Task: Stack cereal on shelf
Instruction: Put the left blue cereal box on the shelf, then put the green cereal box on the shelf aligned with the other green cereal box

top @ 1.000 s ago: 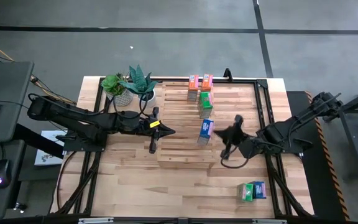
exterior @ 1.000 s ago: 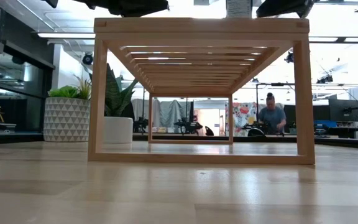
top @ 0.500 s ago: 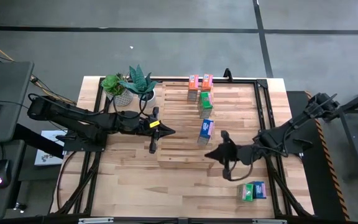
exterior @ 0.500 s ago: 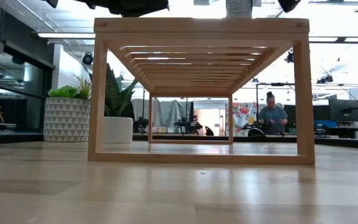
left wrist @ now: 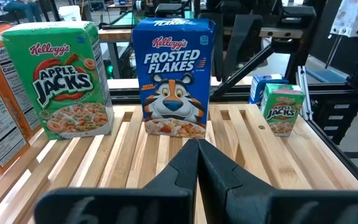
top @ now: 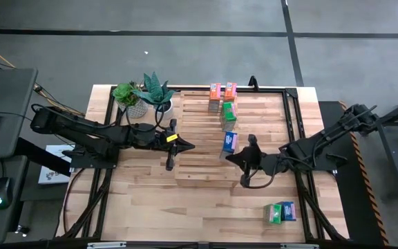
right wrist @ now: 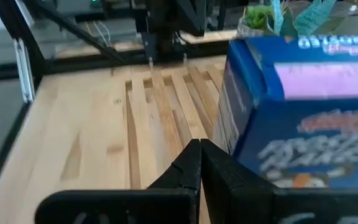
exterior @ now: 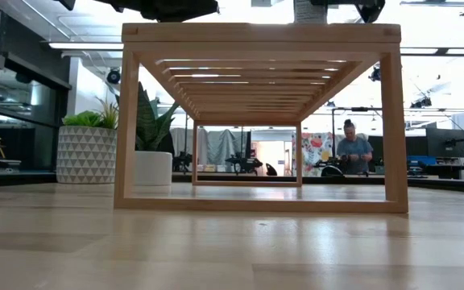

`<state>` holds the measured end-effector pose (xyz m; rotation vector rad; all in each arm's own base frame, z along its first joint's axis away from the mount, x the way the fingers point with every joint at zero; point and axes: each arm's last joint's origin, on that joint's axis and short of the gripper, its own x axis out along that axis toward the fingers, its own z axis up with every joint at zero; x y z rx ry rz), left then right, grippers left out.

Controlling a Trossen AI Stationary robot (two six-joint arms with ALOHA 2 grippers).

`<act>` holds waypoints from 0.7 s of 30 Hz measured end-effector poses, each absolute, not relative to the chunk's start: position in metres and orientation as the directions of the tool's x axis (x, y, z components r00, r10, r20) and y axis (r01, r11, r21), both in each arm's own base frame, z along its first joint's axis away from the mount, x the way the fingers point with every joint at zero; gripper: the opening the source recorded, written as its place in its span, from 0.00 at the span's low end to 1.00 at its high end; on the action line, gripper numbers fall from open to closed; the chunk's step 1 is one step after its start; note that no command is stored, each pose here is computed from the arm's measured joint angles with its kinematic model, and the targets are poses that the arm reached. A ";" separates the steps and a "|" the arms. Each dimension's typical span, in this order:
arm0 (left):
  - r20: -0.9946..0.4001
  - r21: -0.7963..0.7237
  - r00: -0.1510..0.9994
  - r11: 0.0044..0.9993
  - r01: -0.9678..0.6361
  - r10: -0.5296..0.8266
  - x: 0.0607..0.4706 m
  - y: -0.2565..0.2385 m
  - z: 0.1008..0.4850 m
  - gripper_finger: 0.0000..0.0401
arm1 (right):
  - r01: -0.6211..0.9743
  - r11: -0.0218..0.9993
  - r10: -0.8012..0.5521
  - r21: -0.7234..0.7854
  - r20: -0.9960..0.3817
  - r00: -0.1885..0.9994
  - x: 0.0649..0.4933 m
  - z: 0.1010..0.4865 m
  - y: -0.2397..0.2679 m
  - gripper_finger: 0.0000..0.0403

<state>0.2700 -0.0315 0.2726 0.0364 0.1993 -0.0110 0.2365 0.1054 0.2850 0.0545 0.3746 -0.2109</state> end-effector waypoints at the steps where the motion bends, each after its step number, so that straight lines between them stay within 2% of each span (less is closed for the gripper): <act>1: -0.198 0.035 0.980 0.999 0.015 -0.007 0.270 -0.031 0.273 0.00 | 0.213 0.977 -0.194 0.007 -0.381 0.904 0.236 0.286 0.106 0.00; 11: -0.199 0.035 0.980 0.999 0.015 -0.007 0.270 -0.032 0.273 0.00 | 0.333 0.943 -0.305 -0.011 -0.430 0.849 0.227 0.288 0.107 0.00; 21: -0.199 0.035 0.980 0.999 0.015 -0.008 0.270 -0.032 0.272 0.00 | 0.241 0.970 -0.200 0.028 -0.469 0.860 0.225 0.287 0.113 0.00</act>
